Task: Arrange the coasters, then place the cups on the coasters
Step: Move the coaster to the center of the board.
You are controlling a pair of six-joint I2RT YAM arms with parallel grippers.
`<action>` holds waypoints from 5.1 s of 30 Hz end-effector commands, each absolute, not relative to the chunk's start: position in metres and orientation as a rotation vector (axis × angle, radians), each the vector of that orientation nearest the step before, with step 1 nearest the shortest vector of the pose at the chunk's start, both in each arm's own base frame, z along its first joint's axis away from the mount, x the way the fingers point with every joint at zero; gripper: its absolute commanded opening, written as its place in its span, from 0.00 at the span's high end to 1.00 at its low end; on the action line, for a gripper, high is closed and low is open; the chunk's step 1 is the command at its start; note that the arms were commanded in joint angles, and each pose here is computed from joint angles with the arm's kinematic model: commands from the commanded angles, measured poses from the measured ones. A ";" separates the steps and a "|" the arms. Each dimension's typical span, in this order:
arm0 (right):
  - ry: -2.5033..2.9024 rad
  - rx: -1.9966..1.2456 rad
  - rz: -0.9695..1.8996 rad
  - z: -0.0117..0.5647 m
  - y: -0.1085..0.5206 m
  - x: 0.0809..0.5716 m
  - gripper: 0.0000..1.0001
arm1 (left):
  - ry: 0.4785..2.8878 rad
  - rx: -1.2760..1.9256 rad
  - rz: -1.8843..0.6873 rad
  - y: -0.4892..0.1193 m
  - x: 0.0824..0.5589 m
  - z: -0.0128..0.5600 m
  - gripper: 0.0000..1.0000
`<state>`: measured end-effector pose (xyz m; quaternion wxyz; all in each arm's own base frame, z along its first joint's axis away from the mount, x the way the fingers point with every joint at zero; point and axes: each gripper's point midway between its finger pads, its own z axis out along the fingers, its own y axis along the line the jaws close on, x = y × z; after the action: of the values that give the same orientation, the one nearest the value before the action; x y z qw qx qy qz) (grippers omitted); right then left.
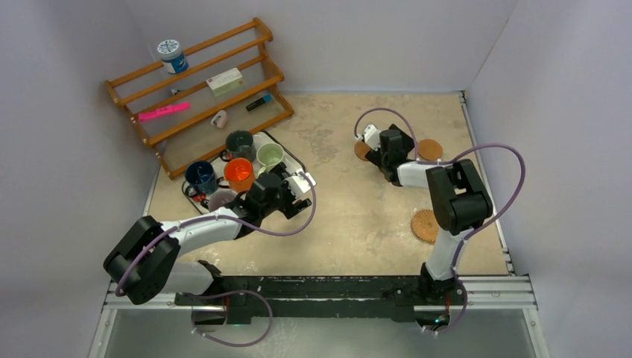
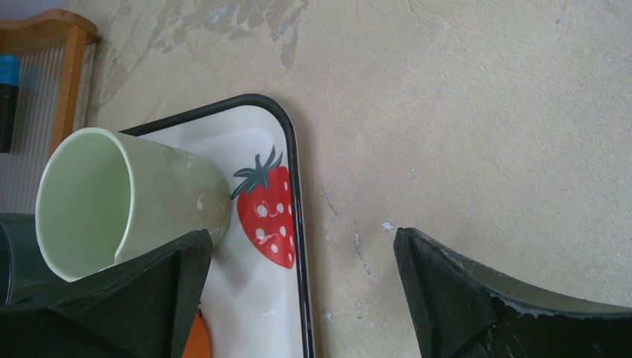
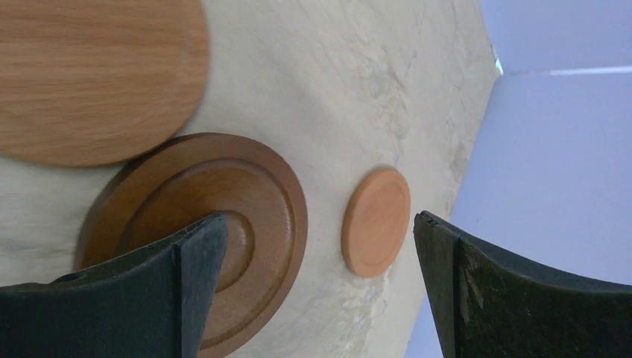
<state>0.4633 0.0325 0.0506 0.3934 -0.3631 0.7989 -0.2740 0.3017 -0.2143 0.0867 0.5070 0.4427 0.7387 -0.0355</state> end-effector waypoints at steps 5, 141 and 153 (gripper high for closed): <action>2.043 -1.061 -0.426 0.021 0.118 0.442 0.01 | 1.742 1.049 -0.098 -0.221 0.310 0.099 0.00; 2.086 -1.340 0.076 0.023 0.049 0.246 0.01 | 1.814 1.273 -0.426 -0.408 0.304 0.094 0.00; 2.129 -1.339 -0.084 0.015 0.024 0.240 0.01 | 1.921 1.216 -0.486 -0.417 0.309 0.066 0.00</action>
<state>0.2544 0.0503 0.0357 0.3586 -0.5060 0.7844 0.0112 0.3014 -0.4062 0.0559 0.3908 0.5060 0.7511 -0.1647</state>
